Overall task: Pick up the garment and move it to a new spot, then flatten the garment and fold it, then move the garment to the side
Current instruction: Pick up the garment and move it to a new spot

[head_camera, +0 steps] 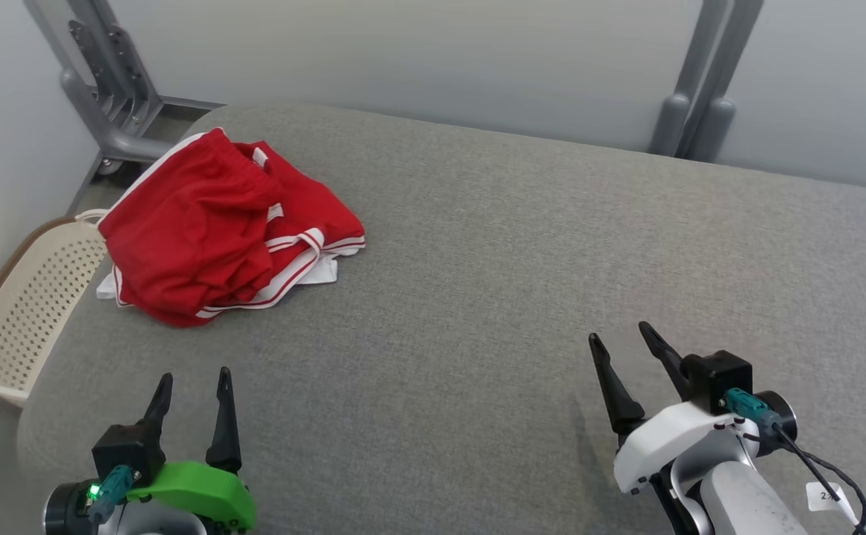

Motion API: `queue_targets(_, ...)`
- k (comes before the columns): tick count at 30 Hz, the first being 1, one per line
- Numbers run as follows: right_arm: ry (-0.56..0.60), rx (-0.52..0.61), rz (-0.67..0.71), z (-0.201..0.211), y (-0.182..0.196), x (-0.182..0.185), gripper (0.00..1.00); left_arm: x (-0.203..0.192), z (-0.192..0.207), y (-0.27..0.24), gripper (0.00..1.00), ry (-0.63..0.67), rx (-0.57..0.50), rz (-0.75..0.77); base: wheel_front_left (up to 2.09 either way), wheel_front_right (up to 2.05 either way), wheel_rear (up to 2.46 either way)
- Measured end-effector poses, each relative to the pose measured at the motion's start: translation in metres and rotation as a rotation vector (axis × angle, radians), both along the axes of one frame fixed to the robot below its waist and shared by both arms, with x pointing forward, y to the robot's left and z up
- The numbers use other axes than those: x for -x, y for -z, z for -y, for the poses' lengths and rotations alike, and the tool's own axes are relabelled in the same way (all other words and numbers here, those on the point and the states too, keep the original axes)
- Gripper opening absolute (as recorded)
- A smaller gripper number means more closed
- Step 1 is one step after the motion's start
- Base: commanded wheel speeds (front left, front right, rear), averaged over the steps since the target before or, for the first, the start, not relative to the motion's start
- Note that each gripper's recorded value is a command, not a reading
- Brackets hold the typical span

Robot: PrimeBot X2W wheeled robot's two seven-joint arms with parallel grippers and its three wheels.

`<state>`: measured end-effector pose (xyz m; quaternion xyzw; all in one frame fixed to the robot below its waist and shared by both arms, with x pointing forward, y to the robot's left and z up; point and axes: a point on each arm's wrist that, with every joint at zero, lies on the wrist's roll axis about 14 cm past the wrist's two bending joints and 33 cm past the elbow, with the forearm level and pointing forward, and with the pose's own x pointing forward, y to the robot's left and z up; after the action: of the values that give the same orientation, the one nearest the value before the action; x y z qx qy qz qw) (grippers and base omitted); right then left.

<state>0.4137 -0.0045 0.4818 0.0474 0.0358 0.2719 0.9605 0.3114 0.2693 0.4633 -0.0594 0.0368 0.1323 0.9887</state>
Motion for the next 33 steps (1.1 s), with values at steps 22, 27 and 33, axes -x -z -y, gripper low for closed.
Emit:
queue_targets(22, -0.22, -0.001, -0.012, -0.078, 0.003, 0.014, 1.0, 0.068, -0.045, 0.007, 1.0, -0.207, 0.016, -0.021, 0.0, 0.0, 0.0)
queue_targets(27, -0.214, -0.005, -0.021, -0.077, 0.005, 0.013, 1.0, 0.066, -0.046, 0.01, 1.0, -0.204, 0.015, -0.038, 0.0, 0.0, 0.0)
queue_targets(33, -0.195, -0.004, -0.034, -0.072, 0.01, 0.005, 1.0, 0.036, -0.043, 0.007, 1.0, -0.14, 0.016, -0.098, 0.0, 0.0, 0.0)
